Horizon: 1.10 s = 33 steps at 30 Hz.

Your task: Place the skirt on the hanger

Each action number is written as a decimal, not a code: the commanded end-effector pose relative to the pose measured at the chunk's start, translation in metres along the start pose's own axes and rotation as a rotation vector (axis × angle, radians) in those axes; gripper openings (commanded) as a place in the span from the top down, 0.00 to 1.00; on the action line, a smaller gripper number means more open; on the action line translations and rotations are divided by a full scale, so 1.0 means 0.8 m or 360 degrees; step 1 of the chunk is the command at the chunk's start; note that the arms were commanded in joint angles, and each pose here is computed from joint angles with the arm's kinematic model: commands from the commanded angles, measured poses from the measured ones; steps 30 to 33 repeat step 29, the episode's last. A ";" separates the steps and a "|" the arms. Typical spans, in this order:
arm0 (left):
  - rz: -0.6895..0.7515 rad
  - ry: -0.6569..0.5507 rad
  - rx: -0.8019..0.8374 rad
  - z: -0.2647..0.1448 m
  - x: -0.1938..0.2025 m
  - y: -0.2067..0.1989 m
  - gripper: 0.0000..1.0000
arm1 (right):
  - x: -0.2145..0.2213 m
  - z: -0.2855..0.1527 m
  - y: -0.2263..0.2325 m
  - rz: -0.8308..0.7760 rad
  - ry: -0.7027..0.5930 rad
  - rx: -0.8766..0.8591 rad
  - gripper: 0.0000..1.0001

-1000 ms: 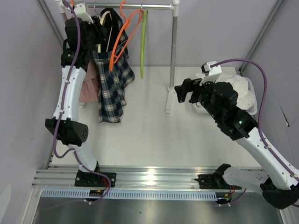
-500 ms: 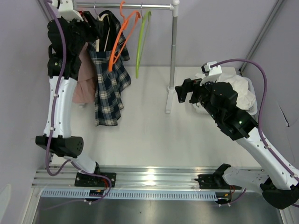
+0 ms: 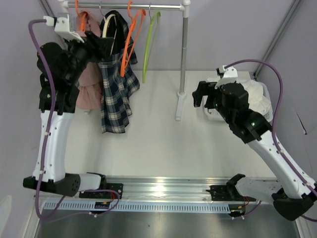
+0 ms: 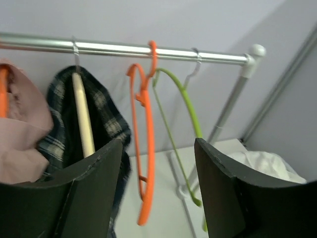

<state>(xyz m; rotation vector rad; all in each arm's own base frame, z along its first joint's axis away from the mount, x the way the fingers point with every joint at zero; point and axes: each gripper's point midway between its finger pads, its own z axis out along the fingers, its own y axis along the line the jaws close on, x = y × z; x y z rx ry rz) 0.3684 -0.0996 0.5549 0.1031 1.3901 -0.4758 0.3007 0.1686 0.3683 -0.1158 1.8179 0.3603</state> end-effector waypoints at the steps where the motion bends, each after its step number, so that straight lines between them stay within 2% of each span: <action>1: -0.0042 0.0020 0.0158 -0.034 0.019 -0.046 0.35 | 0.027 0.020 -0.038 0.0094 0.0190 0.0170 0.05; 5: -0.0060 0.0089 0.0211 -0.069 0.058 -0.068 0.35 | 0.055 0.036 -0.083 0.0255 0.0285 0.0253 0.06; 9: -0.0165 0.0198 0.0276 -0.099 0.109 -0.075 0.35 | 0.076 0.039 -0.093 0.0290 0.0299 0.0256 0.06; 12: -0.0192 0.0241 0.0319 -0.121 0.131 -0.082 0.35 | 0.087 0.034 -0.095 0.0317 0.0274 0.0251 0.06; 13: -0.0198 0.0296 0.0309 -0.129 0.154 -0.078 0.35 | 0.082 0.026 -0.095 0.0324 0.0232 0.0246 0.05; 18: -0.0150 0.0461 0.0243 -0.150 0.205 -0.062 0.35 | 0.090 0.009 -0.110 0.0346 0.0143 0.0323 0.01; 28: -0.0105 0.0598 0.0223 -0.161 0.246 -0.051 0.36 | 0.102 0.013 -0.115 0.0328 0.0230 0.0365 0.01; 33: -0.0097 0.0599 0.0217 -0.161 0.246 -0.050 0.36 | 0.100 0.013 -0.115 0.0326 0.0233 0.0371 0.01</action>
